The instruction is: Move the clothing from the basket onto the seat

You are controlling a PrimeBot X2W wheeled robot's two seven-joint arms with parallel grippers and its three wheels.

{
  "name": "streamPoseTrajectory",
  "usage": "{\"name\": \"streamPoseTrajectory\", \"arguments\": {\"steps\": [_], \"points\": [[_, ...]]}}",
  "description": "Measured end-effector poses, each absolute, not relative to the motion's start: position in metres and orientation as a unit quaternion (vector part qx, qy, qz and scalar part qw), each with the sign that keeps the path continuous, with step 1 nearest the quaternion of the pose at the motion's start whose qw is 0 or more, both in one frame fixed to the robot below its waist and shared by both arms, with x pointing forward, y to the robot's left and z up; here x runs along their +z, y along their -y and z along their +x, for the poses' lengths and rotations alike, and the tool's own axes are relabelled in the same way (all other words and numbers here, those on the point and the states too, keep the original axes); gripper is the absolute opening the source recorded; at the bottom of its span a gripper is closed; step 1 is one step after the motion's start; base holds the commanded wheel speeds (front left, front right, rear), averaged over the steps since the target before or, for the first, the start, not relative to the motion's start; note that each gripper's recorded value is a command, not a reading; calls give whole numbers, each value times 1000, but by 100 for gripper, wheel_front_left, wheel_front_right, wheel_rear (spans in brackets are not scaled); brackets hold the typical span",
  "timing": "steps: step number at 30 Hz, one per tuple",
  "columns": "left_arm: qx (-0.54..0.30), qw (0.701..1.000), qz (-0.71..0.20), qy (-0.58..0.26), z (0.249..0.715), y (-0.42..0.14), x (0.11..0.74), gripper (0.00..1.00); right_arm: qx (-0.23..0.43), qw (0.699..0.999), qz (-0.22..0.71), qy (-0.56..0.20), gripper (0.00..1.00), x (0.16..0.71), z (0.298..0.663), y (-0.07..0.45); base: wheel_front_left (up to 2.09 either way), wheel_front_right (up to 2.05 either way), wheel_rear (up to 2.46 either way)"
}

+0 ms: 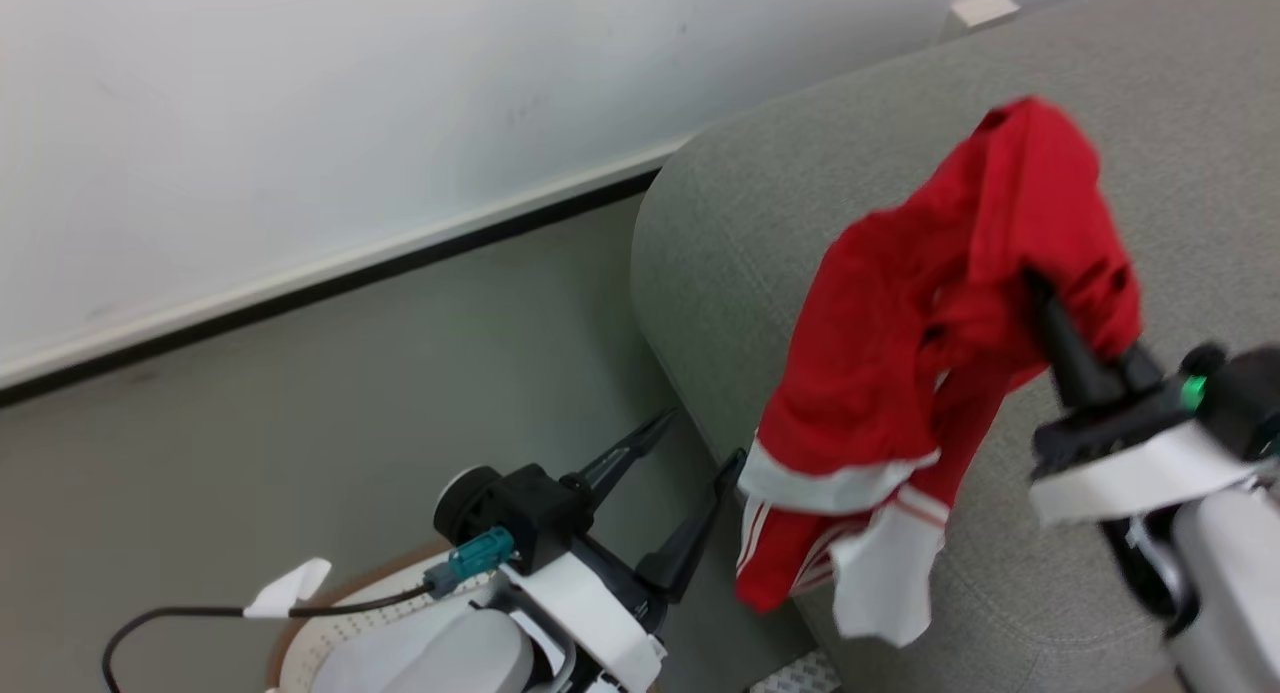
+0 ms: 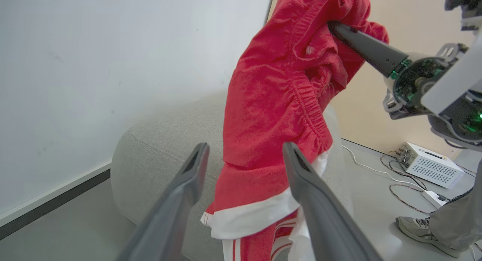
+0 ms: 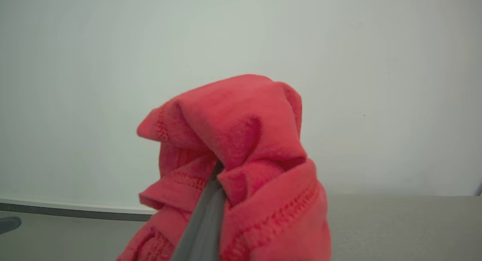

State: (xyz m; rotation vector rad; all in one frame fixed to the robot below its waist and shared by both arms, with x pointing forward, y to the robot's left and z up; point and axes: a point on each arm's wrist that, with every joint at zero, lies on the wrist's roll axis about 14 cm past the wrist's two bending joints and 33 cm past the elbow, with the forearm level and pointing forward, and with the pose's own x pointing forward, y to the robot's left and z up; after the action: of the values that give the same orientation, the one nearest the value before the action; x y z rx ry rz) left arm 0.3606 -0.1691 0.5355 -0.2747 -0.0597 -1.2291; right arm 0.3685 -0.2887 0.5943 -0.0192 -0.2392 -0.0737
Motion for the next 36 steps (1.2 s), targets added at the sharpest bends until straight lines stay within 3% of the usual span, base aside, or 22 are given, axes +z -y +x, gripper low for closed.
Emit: {"name": "streamPoseTrajectory", "arguments": {"steps": [10, 22, 29, 36], "points": [[-570, 811, -127, 10, 402, 152, 500, 100, -60, 985, -65, 146, 0, 644, 448, 344, 0, 0, 0], [-543, 828, -137, -36, 444, 122, 440, 100, -131, 976, -119, 127, 0, 650, 530, 414, 0, 0, 0], [-519, 842, -137, -59, 456, 103, 413, 100, -139, 981, -111, -74, 0, 523, 550, 419, 0, 0, 0], [-508, 849, -135, -64, 461, 93, 405, 100, -162, 953, -58, -251, 0, 423, 519, 421, 0, 0, 0]]}}
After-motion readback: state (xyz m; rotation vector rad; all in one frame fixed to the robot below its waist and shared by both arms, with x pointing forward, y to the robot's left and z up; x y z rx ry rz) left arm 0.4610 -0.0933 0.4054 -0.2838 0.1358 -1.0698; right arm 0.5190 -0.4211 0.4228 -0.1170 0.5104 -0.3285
